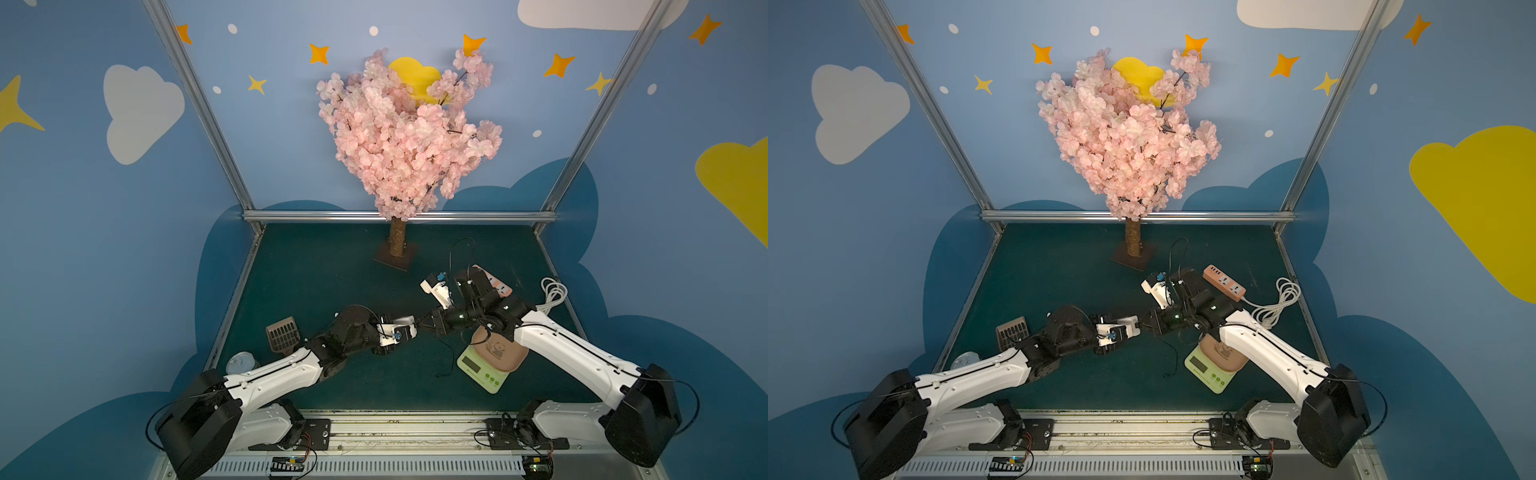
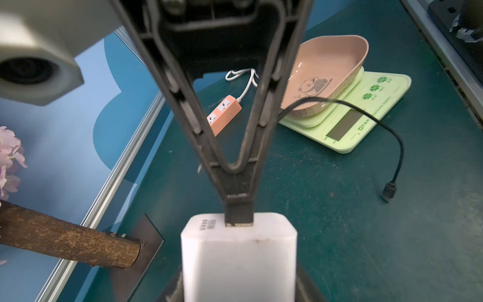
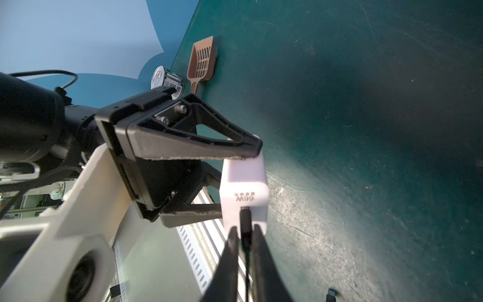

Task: Charge the electronic scale
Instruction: Insert the charging cable into the plug.

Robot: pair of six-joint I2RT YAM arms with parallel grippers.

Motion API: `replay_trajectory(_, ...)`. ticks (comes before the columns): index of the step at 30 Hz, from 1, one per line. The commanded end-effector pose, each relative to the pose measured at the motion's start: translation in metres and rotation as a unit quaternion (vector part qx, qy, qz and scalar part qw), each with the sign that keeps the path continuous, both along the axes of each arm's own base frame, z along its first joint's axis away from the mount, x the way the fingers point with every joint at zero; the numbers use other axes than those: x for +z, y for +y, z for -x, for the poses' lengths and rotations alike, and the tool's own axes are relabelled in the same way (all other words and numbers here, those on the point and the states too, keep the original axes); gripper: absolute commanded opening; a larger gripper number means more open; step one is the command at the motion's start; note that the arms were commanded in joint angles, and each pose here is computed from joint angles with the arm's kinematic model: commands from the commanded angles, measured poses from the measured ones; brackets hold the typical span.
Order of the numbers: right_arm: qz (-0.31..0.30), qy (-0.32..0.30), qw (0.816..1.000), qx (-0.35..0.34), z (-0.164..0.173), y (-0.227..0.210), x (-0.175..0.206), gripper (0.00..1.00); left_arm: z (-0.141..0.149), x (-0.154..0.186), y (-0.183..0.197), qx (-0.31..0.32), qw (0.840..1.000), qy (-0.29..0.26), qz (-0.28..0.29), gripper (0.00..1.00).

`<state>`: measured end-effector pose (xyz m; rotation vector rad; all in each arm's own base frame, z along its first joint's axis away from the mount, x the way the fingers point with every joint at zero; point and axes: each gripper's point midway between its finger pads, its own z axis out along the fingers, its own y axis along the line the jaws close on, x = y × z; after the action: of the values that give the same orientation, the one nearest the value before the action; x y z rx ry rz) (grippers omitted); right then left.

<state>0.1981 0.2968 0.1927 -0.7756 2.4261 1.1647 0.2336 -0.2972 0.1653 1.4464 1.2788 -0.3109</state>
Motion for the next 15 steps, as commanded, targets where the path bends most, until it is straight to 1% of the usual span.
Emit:
replay_trajectory(1, 0.001, -0.009, 1.000, 0.013, 0.004, 0.002, 0.003, 0.35, -0.005, 0.026, -0.008, 0.002, 0.998, -0.033, 0.048, 0.22)
replay_trajectory(4, 0.001, -0.035, 0.999, 0.014, 0.004, -0.004, 0.014, 0.50, -0.008, 0.016, -0.006, 0.012, 0.998, -0.026, 0.049, 0.22)
replay_trajectory(5, 0.004, -0.044, 0.999, 0.005, 0.002, -0.009, 0.017, 0.54, -0.009, 0.015, -0.005, 0.015, 0.998, -0.024, 0.051, 0.23)
replay_trajectory(8, 0.016, -0.079, 0.996, -0.021, -0.005, -0.021, 0.022, 0.61, -0.013, 0.011, -0.005, 0.023, 0.998, -0.018, 0.055, 0.23)
replay_trajectory(11, 0.008, -0.131, 0.991, -0.030, -0.012, -0.026, 0.026, 0.67, -0.016, 0.013, -0.006, 0.028, 0.997, -0.015, 0.065, 0.23)
replay_trajectory(13, -0.004, -0.147, 0.988, -0.041, -0.015, -0.026, 0.027, 0.71, -0.018, 0.017, -0.007, 0.030, 0.997, -0.012, 0.074, 0.24)
replay_trajectory(15, -0.017, -0.152, 0.987, -0.043, -0.016, -0.024, 0.029, 0.73, -0.020, 0.022, -0.009, 0.034, 0.996, -0.011, 0.085, 0.24)
